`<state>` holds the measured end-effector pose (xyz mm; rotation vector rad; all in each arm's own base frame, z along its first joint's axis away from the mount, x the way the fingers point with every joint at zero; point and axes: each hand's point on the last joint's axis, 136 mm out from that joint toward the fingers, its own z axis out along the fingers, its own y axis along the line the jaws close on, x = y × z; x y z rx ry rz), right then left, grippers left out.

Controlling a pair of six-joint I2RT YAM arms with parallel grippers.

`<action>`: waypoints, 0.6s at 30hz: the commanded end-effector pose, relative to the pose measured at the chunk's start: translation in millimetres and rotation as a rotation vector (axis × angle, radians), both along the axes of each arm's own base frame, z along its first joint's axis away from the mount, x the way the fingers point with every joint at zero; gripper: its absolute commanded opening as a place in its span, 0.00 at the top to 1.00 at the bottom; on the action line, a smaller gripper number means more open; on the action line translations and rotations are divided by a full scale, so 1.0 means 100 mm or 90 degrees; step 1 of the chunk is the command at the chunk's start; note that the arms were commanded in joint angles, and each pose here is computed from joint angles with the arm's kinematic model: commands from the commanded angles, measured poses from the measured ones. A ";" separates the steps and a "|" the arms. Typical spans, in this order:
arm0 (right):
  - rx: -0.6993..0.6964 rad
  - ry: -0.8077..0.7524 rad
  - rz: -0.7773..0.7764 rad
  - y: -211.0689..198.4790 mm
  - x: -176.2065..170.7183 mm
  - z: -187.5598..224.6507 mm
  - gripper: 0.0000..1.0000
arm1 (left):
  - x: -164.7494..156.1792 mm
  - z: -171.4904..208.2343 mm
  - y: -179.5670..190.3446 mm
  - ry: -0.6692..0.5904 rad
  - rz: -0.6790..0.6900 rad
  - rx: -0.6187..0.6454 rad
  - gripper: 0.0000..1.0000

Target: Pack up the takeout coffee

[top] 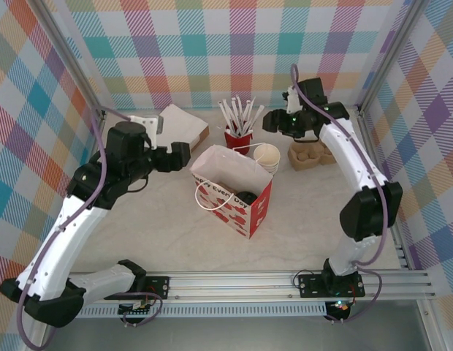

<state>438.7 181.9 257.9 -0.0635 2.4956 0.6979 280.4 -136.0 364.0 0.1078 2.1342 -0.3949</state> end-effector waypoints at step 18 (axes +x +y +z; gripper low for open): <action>0.046 0.002 -0.028 0.31 1.23 -0.35 0.54 | -0.16 0.06 0.35 -0.040 0.087 0.004 0.03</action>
